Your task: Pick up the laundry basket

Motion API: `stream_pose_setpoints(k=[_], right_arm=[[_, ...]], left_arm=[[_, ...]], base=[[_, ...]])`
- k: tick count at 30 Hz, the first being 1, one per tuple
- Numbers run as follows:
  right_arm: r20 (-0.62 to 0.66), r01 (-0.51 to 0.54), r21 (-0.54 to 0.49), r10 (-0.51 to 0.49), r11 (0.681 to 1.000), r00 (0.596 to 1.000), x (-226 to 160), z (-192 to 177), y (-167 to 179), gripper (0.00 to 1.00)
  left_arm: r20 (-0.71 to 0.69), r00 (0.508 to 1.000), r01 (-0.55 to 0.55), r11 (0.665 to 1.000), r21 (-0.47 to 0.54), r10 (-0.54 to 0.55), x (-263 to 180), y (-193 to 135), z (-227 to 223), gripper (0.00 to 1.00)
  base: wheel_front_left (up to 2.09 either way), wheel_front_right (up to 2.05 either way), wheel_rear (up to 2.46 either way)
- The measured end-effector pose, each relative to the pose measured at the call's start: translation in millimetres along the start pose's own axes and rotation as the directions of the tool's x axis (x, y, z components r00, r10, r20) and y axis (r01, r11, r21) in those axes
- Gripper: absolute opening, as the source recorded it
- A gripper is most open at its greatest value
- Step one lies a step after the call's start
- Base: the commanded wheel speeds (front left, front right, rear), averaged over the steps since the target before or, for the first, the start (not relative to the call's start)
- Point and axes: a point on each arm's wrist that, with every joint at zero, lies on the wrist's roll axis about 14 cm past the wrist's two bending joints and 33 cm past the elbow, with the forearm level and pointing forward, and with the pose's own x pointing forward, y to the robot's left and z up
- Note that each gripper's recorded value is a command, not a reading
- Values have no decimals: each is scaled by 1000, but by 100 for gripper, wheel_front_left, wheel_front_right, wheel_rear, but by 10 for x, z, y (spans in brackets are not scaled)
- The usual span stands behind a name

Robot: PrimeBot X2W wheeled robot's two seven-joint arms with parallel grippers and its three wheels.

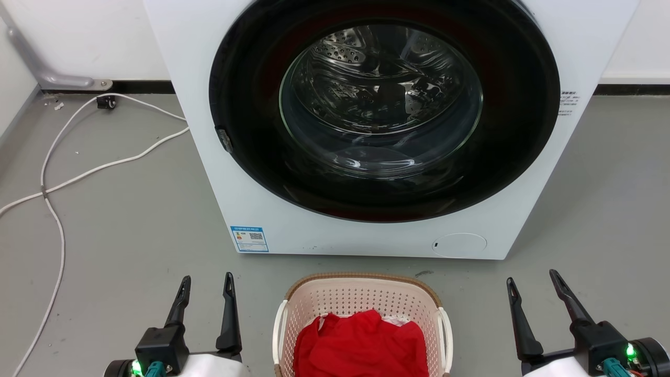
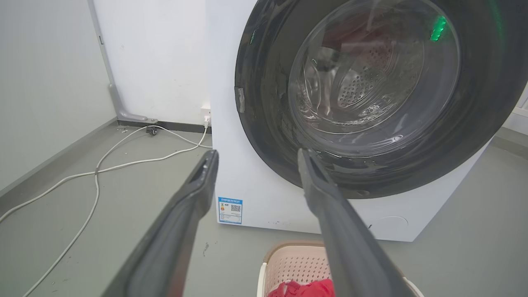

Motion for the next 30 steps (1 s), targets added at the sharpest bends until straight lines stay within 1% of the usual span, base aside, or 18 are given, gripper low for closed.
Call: stream_pose_setpoints(k=[6,8,30], right_arm=[[-1,1,2,-1,1000,1000,-2,-4,-3,100],[-1,3,7,-3,1000,1000,-3,-4,-6,100],[-6,-2,10,3,1000,1000,-12,-20,15,100]], left_arm=[[-7,1000,7,1000,18,-7,-4,-8,-24,100],[-14,1000,17,999,45,-17,-9,-24,-46,100],[-23,1000,13,999,51,-12,-27,-16,-77,100]], base=[[0,0,0],[0,0,0],[0,0,0]])
